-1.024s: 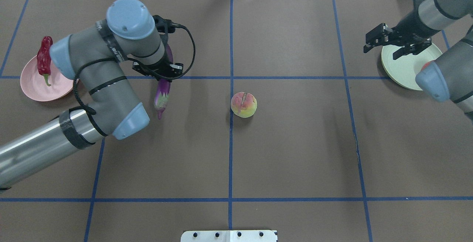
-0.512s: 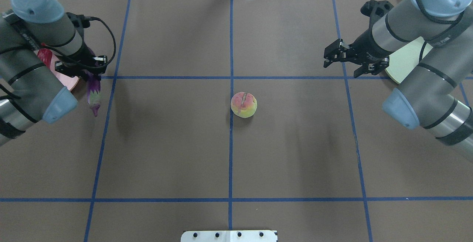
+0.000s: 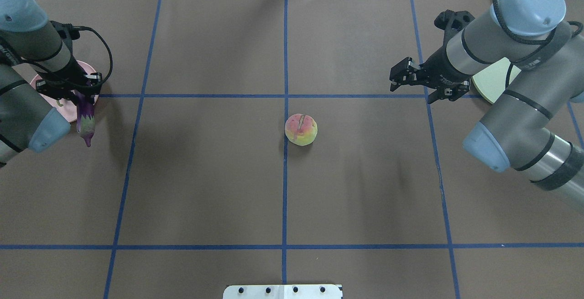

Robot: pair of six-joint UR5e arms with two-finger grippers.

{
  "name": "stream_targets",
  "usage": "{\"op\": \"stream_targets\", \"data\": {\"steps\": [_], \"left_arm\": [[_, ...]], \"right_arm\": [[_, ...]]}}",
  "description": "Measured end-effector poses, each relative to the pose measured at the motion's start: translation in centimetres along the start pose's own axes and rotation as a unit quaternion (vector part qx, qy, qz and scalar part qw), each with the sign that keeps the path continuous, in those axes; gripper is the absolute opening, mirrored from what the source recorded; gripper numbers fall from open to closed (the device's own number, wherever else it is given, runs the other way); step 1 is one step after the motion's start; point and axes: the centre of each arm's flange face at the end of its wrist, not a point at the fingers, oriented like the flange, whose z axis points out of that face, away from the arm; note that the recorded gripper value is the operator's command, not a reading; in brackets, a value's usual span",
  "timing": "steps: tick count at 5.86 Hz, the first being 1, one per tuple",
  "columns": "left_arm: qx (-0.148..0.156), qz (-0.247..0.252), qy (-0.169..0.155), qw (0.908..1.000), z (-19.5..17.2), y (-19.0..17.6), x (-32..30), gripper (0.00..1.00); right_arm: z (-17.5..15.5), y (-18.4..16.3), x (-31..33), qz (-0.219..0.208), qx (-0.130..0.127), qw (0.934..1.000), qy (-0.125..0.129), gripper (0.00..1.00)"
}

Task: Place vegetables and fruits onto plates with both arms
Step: 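Lower the eggplant onto the pink plate with the left gripper and release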

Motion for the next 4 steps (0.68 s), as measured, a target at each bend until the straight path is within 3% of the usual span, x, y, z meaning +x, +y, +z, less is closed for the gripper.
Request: {"op": "stream_targets", "data": {"steps": [1, 3, 4], "left_arm": [[0.001, 0.02, -0.003, 0.9998, 0.1, -0.6, -0.8, 0.27], [-0.004, 0.034, -0.012, 0.9993, 1.1, -1.2, -1.5, 1.0], [-0.003, 0.041, -0.015, 0.9991, 1.2, -1.5, -1.7, 1.0]], "right_arm": [[0.2, 0.2, -0.1, -0.001, -0.001, 1.0, 0.001, 1.0], [0.6, 0.3, 0.0, -0.002, 0.003, 1.0, 0.006, 1.0], [1.1, 0.8, -0.3, 0.0, 0.003, 1.0, 0.008, 1.0]]}}
